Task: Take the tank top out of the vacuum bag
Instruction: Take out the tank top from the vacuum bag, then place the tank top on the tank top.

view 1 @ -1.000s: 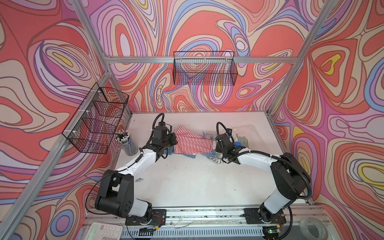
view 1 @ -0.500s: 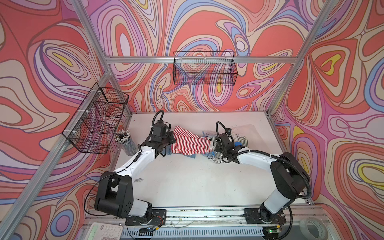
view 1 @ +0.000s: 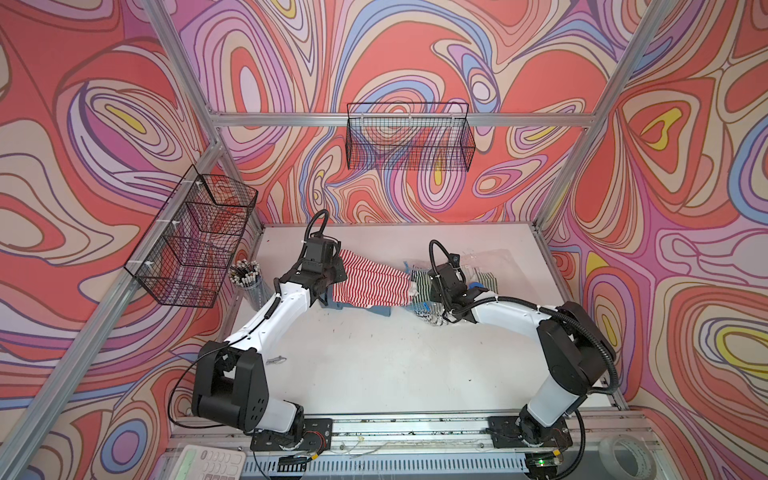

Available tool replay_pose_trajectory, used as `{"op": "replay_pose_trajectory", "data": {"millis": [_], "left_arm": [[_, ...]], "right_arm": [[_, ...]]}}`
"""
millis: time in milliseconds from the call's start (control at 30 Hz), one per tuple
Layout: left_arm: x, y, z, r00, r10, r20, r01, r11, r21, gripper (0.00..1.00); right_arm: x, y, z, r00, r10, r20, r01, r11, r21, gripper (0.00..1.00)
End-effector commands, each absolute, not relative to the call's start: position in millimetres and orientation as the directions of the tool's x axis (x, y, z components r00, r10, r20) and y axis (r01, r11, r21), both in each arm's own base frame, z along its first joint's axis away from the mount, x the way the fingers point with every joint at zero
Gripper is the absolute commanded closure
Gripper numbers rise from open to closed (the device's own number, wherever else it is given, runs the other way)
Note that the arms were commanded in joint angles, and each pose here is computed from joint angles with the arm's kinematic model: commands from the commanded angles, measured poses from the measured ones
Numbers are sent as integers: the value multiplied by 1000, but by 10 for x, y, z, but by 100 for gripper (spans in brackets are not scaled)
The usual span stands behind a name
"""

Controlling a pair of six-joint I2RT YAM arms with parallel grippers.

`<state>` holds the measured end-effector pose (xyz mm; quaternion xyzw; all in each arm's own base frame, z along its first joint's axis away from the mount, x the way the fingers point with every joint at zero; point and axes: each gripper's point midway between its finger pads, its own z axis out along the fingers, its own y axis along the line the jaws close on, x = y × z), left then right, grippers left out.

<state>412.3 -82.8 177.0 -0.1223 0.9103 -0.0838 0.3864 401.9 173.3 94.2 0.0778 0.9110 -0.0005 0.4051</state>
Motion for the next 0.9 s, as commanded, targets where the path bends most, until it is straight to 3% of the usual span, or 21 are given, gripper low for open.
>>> {"op": "replay_pose_trajectory", "data": {"millis": [0,367,600,867], "left_arm": [[4166,-701,1823,-669,-259,-696,-185,966,-182,100],[4290,-536,1795,-691,-185,-698,-223,974,-37,100],[4354,-526,1840,-685,-176,-707,-226,974,-23,100],[4342,-285,1818,-686,-122,-717,-288,951,114,100]], "right_arm": [[4060,1623,959,-657,122,-744,169,986,12,100],[4037,1605,911,-668,113,-736,170,985,-3,100],[4060,1600,928,-667,102,-738,170,985,-18,100],[4065,1585,942,-667,88,-739,169,985,-35,100]]}}
